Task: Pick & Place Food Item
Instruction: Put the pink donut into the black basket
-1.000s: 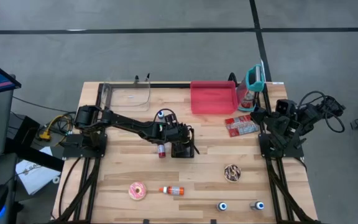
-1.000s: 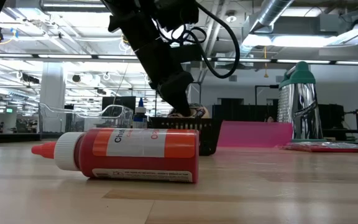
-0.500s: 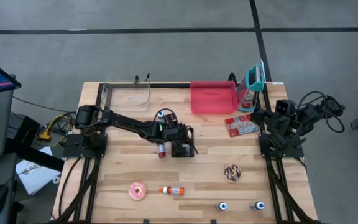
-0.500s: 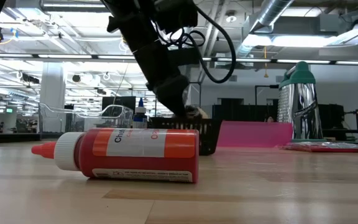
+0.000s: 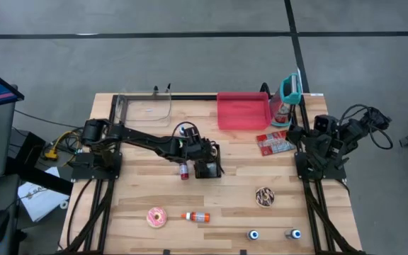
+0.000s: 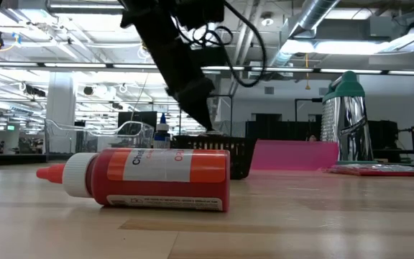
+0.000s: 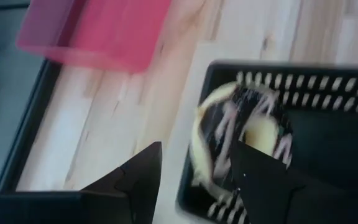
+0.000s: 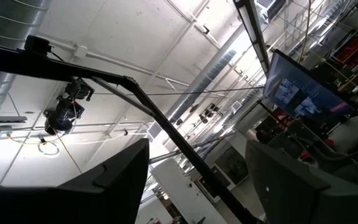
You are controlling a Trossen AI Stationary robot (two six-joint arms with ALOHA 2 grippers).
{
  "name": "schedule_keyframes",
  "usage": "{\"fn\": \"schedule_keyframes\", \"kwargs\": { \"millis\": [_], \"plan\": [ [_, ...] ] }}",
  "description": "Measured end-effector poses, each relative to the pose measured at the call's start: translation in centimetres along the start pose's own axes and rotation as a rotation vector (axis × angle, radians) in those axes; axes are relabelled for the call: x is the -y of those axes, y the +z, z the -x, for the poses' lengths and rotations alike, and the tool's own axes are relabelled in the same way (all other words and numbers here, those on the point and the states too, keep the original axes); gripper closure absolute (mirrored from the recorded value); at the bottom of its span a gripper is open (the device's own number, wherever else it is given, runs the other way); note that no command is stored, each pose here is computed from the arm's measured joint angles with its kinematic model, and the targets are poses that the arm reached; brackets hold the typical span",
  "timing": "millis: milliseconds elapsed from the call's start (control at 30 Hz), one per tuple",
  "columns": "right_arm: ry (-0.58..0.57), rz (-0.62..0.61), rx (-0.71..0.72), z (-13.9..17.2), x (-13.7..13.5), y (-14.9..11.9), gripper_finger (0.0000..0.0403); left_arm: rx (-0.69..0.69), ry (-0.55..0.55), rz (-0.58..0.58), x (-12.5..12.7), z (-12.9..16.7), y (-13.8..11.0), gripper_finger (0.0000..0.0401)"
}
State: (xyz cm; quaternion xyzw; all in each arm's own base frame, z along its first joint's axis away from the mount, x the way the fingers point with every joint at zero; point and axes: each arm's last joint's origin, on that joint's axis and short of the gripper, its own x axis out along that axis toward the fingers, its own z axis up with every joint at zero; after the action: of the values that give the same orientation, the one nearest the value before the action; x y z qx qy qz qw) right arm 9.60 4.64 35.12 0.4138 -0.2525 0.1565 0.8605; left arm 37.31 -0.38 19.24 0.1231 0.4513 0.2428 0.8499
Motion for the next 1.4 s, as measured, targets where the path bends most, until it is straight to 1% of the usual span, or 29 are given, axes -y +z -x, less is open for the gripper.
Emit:
{"fn": "schedule_keyframes", "kwargs": {
  "millis": [100, 167, 233, 333, 367, 400, 433, 500, 600, 667, 733, 833, 933, 1000, 1200, 1267, 1400],
  "plan": [
    [-0.011, -0.003, 0.000, 0.0, 0.0, -0.2, 0.0145, -0.010, -0.005, 0.024, -0.9, 1.3, 0.0, 0.0214],
    [-0.013, -0.009, -0.001, 0.0, -0.1, -0.2, 0.0145, -0.028, -0.064, 0.037, -1.6, 2.8, -0.1, 0.0214],
    [-0.014, -0.017, 0.002, -0.1, -0.2, -0.4, 0.0145, -0.074, -0.206, 0.044, -2.3, 4.6, -0.5, 0.0214],
    [-0.013, -0.012, 0.013, -0.3, -0.2, -0.6, 0.0145, -0.167, -0.528, 0.081, -2.6, 7.4, -2.1, 0.0217],
    [-0.011, -0.013, 0.012, -0.4, -0.2, -0.7, 0.0145, -0.210, -0.628, 0.097, -2.5, 8.5, -3.0, 0.0219],
    [-0.011, -0.015, 0.013, -0.4, -0.3, -0.7, 0.0145, -0.232, -0.706, 0.112, -2.2, 9.6, -3.8, 0.0221],
    [-0.012, -0.015, 0.014, -0.5, -0.2, -0.8, 0.0145, -0.243, -0.754, 0.122, -1.8, 10.7, -4.7, 0.0223],
    [-0.017, -0.015, 0.018, -0.5, -0.2, -0.8, 0.0145, -0.248, -0.808, 0.126, -0.9, 12.9, -6.6, 0.0227],
    [-0.040, -0.008, 0.024, -0.7, -0.1, -1.1, 0.0145, -0.165, -0.850, 0.124, 1.1, 16.0, -9.1, 0.0229],
    [-0.047, -0.004, 0.019, -0.8, 0.0, -1.3, 0.0145, -0.121, -0.855, 0.102, 2.5, 17.5, -10.7, 0.0230],
    [-0.063, -0.001, 0.022, -0.9, 0.1, -1.4, 0.0145, -0.088, -0.843, 0.048, 4.1, 18.6, -12.0, 0.0230],
    [-0.067, -0.008, 0.040, -1.0, 0.1, -1.4, 0.0145, -0.082, -0.809, -0.036, 6.3, 19.4, -13.4, 0.0224],
    [-0.061, -0.015, 0.052, -1.1, 0.0, -1.4, 0.0145, -0.108, -0.789, -0.097, 8.3, 19.2, -14.5, 0.0204],
    [-0.075, -0.015, 0.062, -1.2, 0.0, -1.4, 0.0145, -0.121, -0.753, -0.130, 9.3, 18.7, -15.0, 0.0188],
    [-0.077, 0.013, 0.067, -2.1, -0.6, -1.2, 0.0145, -0.135, -0.639, -0.167, 11.1, 16.9, -15.8, 0.0143],
    [-0.074, 0.019, 0.072, -2.4, -0.8, -1.0, 0.0145, -0.137, -0.617, -0.174, 11.4, 16.5, -15.9, 0.0135],
    [-0.083, 0.030, 0.056, -2.7, -0.9, -1.2, 0.0145, -0.137, -0.619, -0.174, 12.2, 16.0, -16.1, 0.0131]
  ]
}}
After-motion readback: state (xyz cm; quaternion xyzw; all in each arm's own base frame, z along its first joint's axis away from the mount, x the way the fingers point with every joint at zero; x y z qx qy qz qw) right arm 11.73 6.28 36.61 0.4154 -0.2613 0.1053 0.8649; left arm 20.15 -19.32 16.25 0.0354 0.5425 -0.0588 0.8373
